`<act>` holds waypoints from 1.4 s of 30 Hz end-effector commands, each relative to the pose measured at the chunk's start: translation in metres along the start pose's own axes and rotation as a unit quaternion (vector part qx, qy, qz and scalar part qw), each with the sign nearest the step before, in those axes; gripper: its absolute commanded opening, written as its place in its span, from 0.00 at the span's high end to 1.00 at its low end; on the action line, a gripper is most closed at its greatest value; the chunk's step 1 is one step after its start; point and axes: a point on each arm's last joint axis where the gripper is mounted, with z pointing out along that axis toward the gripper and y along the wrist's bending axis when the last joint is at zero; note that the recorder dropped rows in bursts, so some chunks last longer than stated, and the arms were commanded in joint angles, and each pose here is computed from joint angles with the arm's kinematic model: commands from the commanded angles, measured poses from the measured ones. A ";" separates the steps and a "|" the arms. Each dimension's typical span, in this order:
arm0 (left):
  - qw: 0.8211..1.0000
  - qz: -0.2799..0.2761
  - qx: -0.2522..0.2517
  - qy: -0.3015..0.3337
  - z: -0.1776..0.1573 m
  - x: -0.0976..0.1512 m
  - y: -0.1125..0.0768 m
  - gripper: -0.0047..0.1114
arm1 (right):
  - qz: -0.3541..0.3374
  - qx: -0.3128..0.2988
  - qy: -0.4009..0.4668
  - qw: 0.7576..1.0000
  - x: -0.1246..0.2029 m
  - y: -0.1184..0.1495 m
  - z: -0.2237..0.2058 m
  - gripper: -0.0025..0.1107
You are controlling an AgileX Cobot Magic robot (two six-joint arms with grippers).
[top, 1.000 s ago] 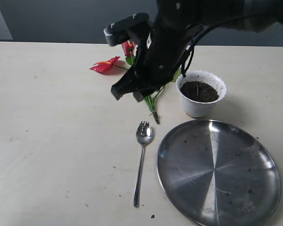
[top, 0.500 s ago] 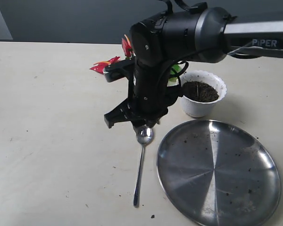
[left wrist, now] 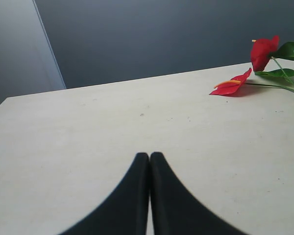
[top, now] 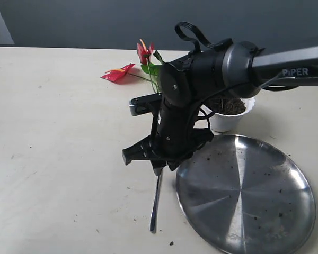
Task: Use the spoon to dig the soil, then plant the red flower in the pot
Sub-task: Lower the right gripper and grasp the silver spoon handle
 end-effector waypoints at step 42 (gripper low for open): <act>1.000 -0.001 0.002 -0.002 0.000 -0.001 0.000 0.95 | 0.065 0.050 0.004 0.997 0.005 0.013 0.040 0.80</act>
